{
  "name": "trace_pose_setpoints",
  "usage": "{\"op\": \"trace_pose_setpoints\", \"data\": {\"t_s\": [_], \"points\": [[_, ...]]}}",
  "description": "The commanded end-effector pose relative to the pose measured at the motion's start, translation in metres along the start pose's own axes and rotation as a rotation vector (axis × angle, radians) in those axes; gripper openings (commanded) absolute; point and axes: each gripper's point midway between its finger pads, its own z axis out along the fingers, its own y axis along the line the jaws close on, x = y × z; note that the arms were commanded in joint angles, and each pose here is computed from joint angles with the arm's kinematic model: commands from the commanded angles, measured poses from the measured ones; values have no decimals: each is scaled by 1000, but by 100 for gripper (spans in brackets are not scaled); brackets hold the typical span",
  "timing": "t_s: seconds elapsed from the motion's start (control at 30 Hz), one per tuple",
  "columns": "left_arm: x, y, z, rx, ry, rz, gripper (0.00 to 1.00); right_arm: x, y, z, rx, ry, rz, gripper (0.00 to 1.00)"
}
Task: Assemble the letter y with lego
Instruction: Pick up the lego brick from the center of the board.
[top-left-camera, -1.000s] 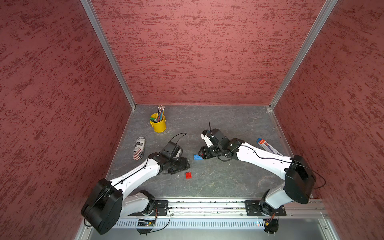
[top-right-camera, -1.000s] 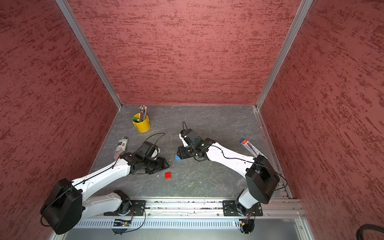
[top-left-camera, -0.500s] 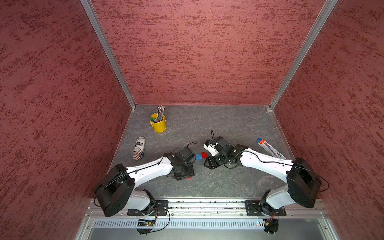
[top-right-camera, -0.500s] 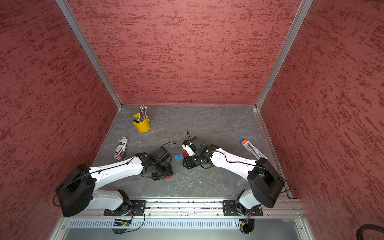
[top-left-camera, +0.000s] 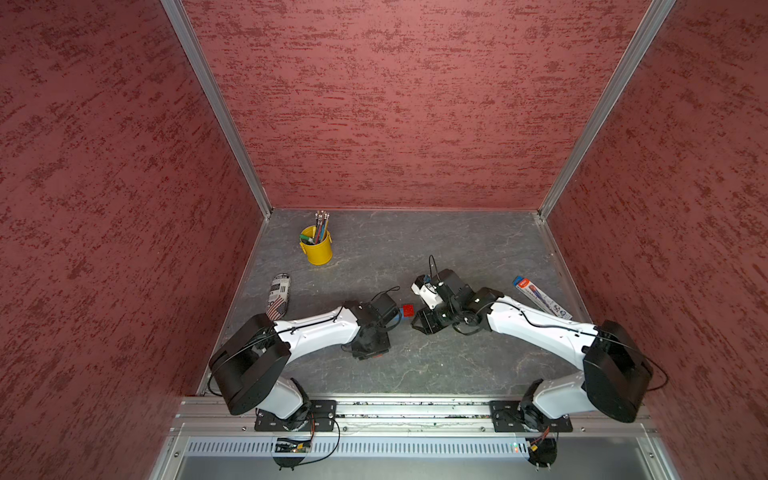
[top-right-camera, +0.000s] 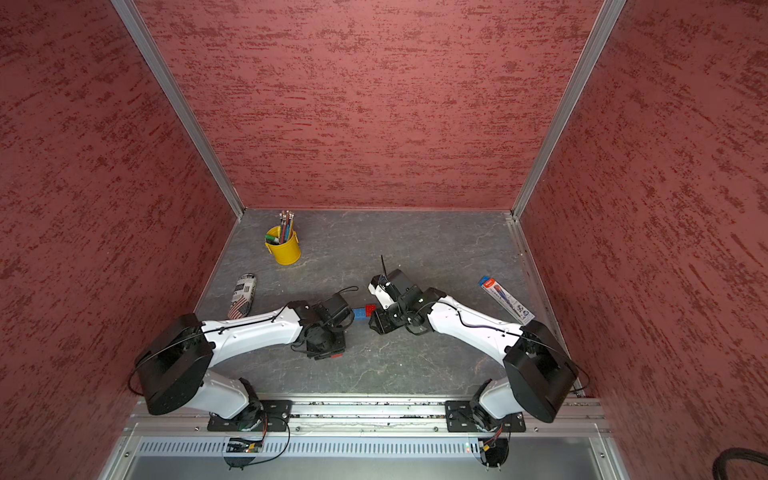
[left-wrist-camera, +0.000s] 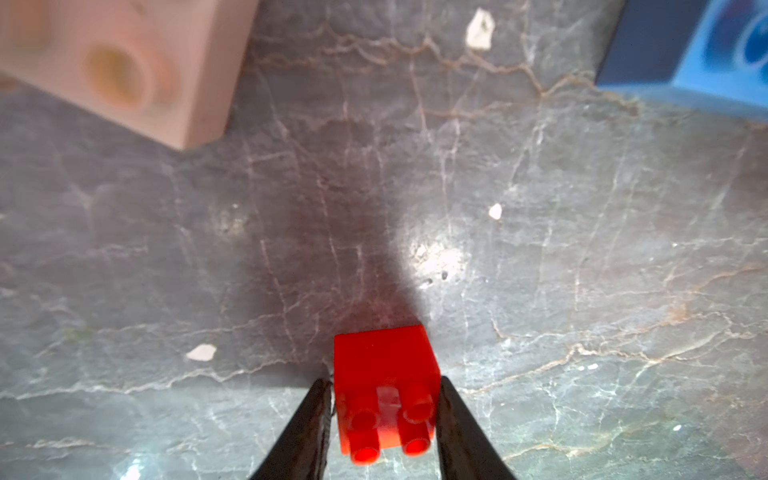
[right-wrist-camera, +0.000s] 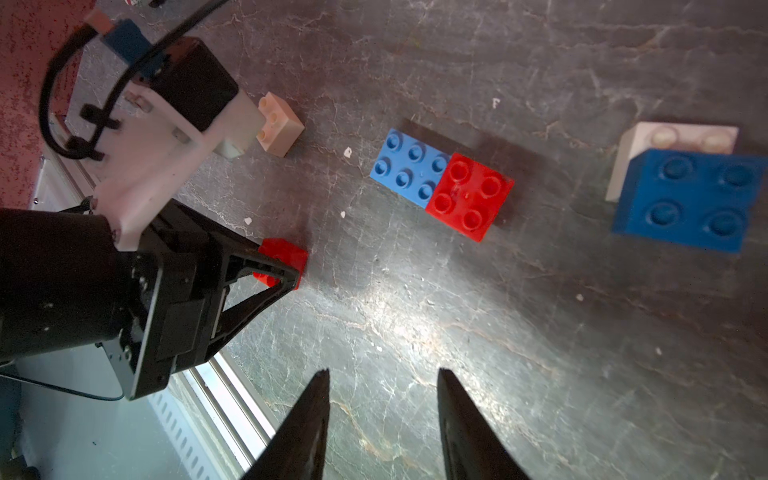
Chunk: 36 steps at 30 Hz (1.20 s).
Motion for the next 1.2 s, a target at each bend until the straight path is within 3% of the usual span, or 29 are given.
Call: {"op": "trace_pose_setpoints", "data": {"t_s": [0.0,0.17,0.53,0.77,1.17], "points": [[-5,-1,-2,-21,-19,11,42,-2,1,-1,-13,-11,-11,45],[-8,-2,-3,-20,-21,19,45,-3,2,0,-21,-11,-8,44],[-19,-4,-12,23,-40,40,24,-6,3,0,-32,-20,-1,44],[-51,-19,-33,139,-77,87,22,6,15,-4,-122,-14,-15,44],[-111,-45,-47,232,-74,143,21,3,6,-3,-85,-65,46,44]]}}
